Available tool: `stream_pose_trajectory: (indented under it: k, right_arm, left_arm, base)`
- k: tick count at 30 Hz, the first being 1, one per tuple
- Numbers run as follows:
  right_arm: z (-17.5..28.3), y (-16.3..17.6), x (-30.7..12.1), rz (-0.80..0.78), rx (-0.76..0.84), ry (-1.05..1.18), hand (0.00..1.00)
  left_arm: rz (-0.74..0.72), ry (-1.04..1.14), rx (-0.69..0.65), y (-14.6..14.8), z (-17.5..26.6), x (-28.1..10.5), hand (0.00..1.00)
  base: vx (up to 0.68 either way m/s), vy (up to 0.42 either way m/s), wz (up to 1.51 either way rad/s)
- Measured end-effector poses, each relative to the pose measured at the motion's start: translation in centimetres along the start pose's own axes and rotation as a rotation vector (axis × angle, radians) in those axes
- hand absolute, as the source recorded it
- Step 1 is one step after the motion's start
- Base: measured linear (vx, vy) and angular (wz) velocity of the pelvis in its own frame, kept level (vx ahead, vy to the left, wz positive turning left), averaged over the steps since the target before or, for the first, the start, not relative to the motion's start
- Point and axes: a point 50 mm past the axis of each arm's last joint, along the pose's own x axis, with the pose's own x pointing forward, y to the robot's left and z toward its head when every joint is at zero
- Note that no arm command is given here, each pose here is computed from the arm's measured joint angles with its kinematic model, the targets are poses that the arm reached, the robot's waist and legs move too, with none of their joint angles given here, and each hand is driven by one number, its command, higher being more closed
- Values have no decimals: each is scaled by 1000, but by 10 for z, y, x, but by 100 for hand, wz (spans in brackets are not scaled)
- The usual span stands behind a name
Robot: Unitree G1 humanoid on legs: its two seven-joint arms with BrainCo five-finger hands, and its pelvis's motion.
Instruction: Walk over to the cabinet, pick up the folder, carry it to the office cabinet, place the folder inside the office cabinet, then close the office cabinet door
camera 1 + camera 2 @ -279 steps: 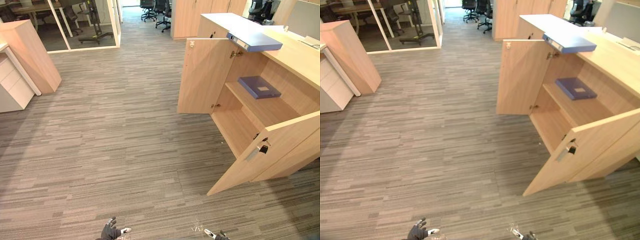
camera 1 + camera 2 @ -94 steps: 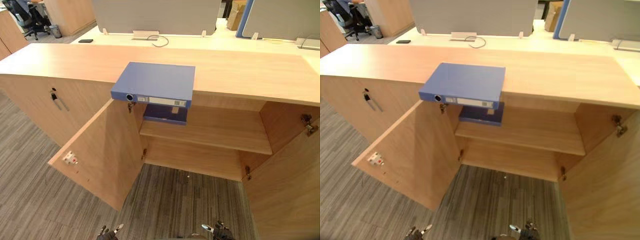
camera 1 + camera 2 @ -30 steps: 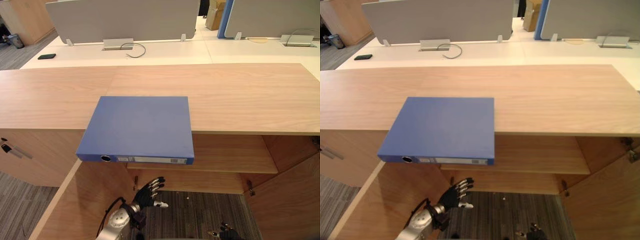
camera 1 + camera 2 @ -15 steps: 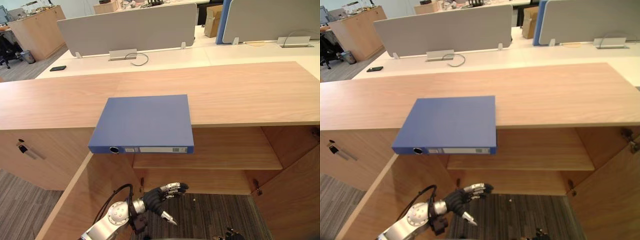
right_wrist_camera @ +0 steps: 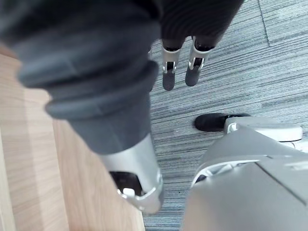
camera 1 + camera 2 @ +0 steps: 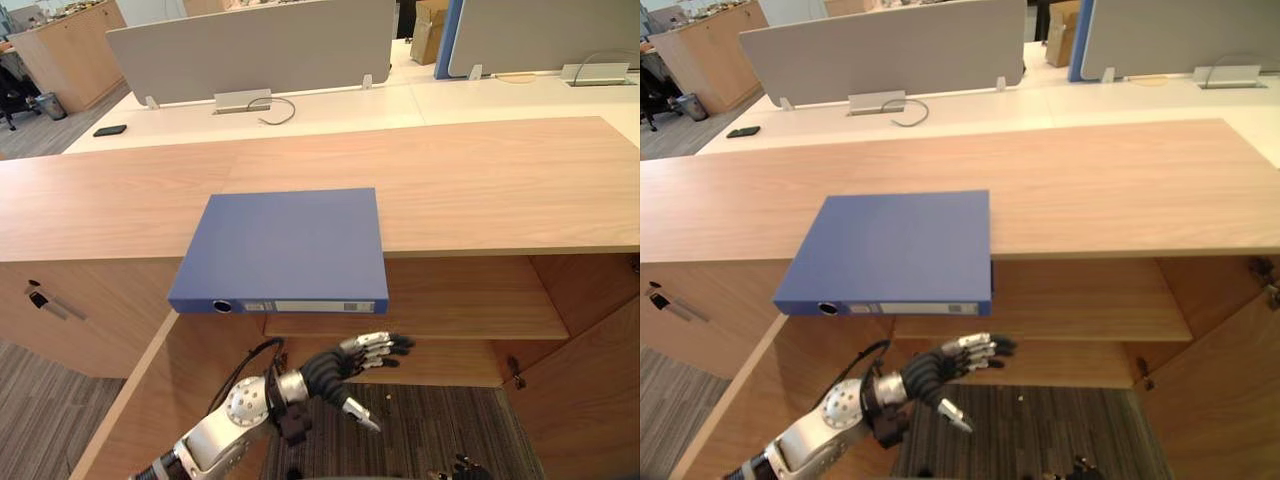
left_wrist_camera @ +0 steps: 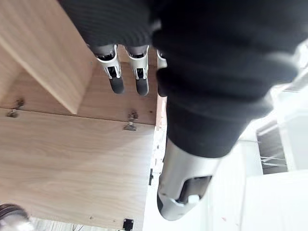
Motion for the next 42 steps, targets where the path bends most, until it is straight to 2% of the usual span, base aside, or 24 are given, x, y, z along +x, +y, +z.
stream_pose_trajectory:
  k: [7,19,22,25,27,36,38,42]
  right_arm:
    - [-6,0,0,0,3,28,0]
    - [-11,2,-1,3,1,48,0]
    - [-15,1,-2,-2,3,58,0]
    - [-20,3,-2,-11,10,69,0]
    - [-22,2,-3,-20,15,75,0]
    - [-27,7,-4,-50,28,76,0]
    - [-27,7,-4,-53,24,72,0]
    - [-28,8,-4,-52,-2,71,0]
  left_arm:
    - [-33,-126,26,-2,26,20,0]
    - [-51,-182,36,-4,37,32,0]
    - [46,-379,200,4,87,25,0]
    - [288,-668,398,14,139,3,0]
    - [433,-744,528,11,150,-5,0]
    - [741,-652,941,12,137,-15,0]
    - [763,-614,1034,13,133,-14,0]
    - [743,-503,1116,16,115,-11,0]
  base:
    - [-2,11,-5]
    - [-14,9,-7]
    - [0,0,0]
    - [2,1,1]
    - [0,0,0]
    - [-29,5,-1]
    - [0,0,0]
    - [0,0,0]
